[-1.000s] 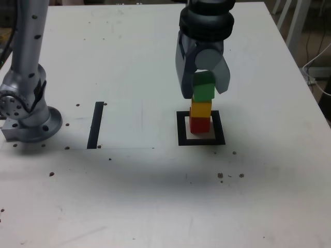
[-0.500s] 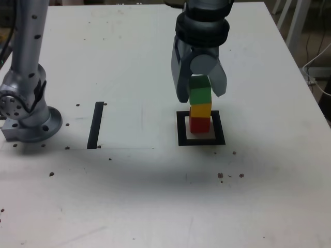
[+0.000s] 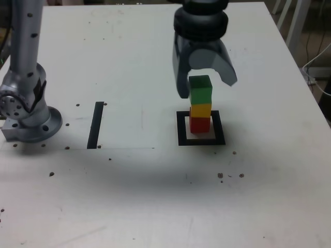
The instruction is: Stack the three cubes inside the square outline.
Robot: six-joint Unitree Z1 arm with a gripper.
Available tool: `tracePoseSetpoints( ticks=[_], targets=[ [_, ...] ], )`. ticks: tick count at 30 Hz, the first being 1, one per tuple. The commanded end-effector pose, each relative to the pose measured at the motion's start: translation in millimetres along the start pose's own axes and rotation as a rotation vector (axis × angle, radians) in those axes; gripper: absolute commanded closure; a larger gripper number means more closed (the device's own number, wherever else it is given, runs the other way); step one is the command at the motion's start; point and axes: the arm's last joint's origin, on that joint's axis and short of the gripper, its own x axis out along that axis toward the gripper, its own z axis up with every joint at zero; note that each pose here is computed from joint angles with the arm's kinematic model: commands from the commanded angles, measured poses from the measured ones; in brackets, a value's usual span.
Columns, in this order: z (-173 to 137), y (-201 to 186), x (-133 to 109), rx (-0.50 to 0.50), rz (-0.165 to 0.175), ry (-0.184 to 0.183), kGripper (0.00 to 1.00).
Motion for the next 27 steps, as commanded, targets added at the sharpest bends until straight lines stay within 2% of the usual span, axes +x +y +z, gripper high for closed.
tracePoseSetpoints(
  ticks=[1,9,15,18,21,27],
  targets=[
    [-8.0,-0.8,-8.0,0.011,-0.005,-0.017,0.01],
    [-21.0,-5.1,-14.2,0.077,-0.055,-0.068,0.01],
    [-27.7,-4.8,-15.4,0.112,-0.068,-0.069,0.01],
    [-31.1,-3.7,-16.5,0.112,-0.057,-0.071,0.01],
    [-37.9,-1.4,-19.2,0.104,-0.031,-0.073,0.01],
    [-70.1,6.1,-25.5,0.09,0.022,-0.074,0.01]
  ],
)
